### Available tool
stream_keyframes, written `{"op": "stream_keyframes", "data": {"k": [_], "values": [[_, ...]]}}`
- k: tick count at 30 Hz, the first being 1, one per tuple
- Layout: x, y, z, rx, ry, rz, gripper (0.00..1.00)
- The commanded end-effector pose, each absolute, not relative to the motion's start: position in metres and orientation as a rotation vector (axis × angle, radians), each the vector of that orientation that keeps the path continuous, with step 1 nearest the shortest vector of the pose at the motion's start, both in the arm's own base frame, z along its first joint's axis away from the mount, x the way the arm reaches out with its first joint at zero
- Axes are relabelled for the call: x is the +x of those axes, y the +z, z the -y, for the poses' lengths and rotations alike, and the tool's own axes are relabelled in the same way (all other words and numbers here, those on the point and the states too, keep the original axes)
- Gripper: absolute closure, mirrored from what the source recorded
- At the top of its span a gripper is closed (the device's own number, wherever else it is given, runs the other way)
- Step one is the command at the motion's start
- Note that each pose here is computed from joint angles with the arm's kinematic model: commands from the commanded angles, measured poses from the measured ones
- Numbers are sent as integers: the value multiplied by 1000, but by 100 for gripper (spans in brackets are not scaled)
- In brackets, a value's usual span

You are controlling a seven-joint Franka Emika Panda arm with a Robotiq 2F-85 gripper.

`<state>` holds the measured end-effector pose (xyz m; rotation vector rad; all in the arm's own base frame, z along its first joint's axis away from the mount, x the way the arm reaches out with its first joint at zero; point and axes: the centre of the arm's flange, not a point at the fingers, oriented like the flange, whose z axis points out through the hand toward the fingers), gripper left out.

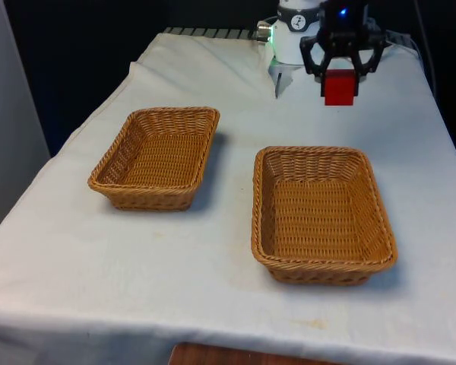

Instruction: Pick up the red cube and place it into the right basket.

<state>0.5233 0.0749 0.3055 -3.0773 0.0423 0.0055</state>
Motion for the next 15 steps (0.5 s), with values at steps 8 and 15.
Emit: {"op": "stream_keyframes", "data": {"k": [8,15], "values": [[538,307,-45,-3083,-4,-39,97],[546,306,-17,-3090,-16,-44,97]]}}
